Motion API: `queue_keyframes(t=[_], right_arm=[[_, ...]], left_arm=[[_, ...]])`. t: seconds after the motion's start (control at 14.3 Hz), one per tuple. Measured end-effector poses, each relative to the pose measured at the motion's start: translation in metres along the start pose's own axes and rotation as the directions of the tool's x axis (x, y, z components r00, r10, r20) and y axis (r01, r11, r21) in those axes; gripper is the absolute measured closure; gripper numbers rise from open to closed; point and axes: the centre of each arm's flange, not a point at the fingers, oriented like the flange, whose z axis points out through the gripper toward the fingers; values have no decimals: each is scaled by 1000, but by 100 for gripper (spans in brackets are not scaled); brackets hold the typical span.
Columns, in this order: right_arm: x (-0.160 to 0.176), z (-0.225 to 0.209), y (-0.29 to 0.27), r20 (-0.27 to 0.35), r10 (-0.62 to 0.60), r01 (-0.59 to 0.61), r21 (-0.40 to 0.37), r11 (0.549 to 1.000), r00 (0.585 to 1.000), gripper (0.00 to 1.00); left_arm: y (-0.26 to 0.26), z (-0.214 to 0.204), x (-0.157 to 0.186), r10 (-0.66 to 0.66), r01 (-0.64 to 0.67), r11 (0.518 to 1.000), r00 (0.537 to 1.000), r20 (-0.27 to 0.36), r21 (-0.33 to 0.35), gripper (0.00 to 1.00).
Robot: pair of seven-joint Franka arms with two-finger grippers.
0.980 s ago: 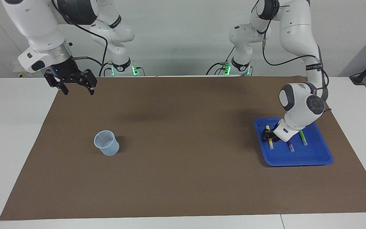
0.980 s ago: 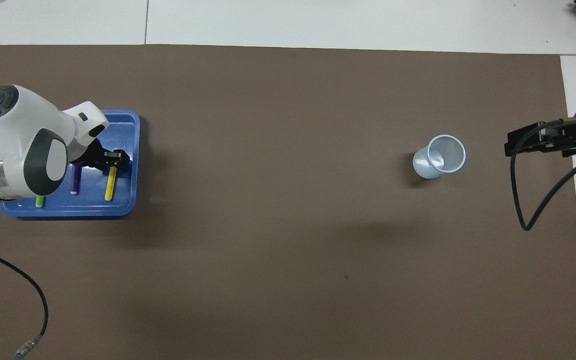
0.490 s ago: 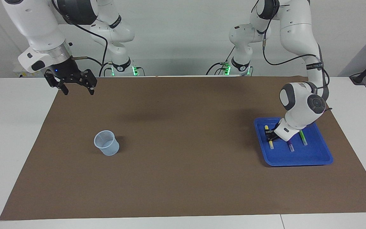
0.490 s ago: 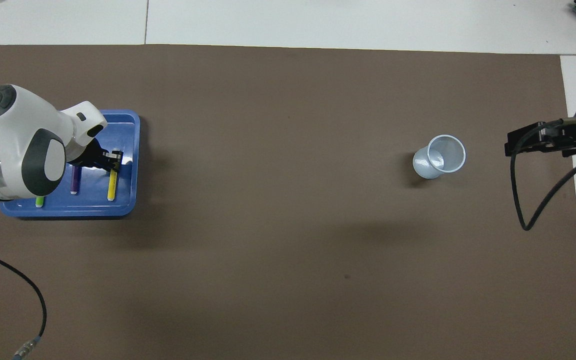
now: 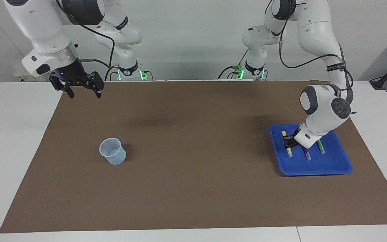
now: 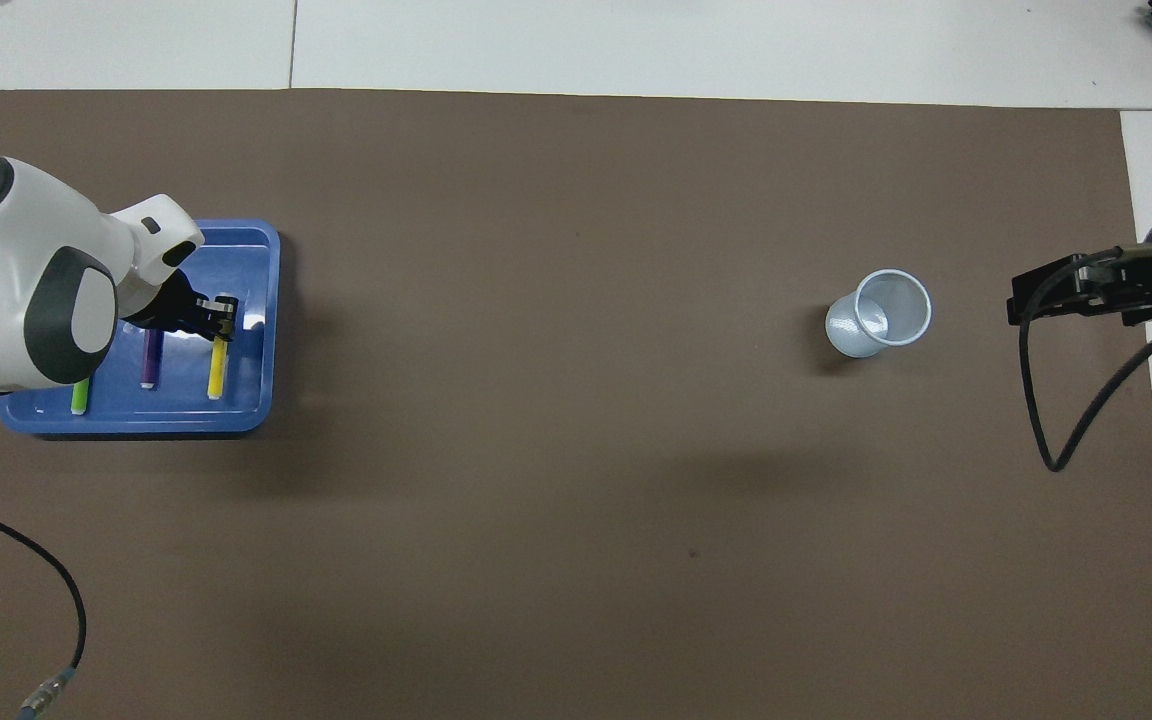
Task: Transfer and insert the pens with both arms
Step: 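Grasp the yellow pen with the left gripper and lift it, then carry the yellow pen toward the right gripper while the right gripper approaches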
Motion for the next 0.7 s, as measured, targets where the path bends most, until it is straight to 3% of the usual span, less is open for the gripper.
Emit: queue_keyframes(t=[0.21,0.35,0.56,0.7], right_arm=[[-3,-3,-24,-4,-44,44,0,999,999,0],[-6,-4,-47,-6,-83,83,0,997,997,0],[-12,-3,-82,-5,-135,135,-1,991,991,0],[-15,1,-105,-11,-139,140,44,989,990,0]], left_arm=[[3,-41,-2,3,-2,1000,998,-58,10,83],[8,-60,-8,-38,39,999,997,-65,7,83],[33,-65,-15,-195,195,980,981,-9,-38,83],[61,-61,-18,-288,290,955,957,43,-67,83]])
